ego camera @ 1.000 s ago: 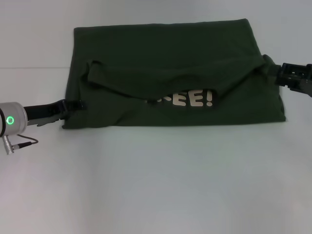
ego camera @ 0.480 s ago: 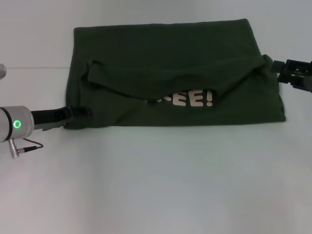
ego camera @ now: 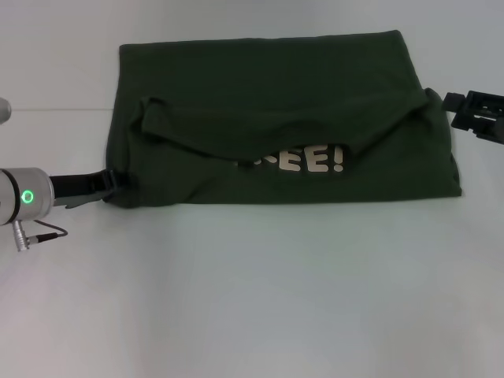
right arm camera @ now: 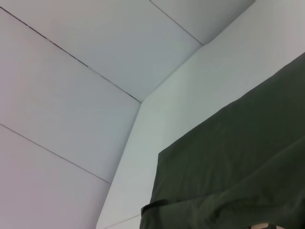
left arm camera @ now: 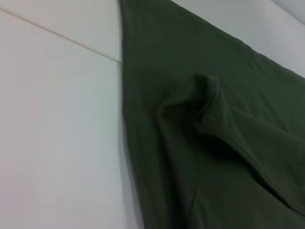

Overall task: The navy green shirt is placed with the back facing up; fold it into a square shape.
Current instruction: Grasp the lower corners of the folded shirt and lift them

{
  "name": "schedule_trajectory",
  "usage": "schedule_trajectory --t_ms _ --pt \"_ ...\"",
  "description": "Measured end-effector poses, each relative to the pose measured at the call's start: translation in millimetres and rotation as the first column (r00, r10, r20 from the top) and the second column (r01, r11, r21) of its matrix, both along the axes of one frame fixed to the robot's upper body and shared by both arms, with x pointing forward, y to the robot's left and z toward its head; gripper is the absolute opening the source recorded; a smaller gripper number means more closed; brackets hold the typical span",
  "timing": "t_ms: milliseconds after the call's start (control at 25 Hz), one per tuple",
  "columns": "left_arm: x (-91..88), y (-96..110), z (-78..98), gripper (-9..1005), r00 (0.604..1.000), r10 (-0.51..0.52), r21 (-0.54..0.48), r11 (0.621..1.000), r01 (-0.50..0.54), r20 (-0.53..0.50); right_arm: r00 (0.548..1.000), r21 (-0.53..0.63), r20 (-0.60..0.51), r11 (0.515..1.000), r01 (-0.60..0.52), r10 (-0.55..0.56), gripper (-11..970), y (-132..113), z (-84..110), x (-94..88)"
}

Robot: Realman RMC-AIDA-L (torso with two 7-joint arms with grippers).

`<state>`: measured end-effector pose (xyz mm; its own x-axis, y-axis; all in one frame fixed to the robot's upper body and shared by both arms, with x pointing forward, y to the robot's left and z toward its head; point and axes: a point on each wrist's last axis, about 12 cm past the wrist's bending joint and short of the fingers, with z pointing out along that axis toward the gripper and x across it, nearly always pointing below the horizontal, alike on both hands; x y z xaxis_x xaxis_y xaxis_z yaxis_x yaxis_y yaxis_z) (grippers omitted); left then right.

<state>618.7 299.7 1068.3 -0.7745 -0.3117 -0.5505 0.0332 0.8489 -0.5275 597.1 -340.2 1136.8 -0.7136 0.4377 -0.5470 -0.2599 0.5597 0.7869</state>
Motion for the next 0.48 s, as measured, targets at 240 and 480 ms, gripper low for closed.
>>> schedule_trajectory --t_ms 240,480 --pt "0.0 -1.1 -0.2 400 1.000 -0.005 0.004 1.000 0.005 -0.001 1.000 0.002 0.001 1.000 -0.003 0.003 588 -0.2 0.4 -0.4" --pt "0.1 -1.1 0.2 196 1.000 -0.007 0.004 1.000 0.007 -0.001 1.000 -0.004 0.000 1.000 -0.007 0.007 588 -0.4 0.9 0.0"
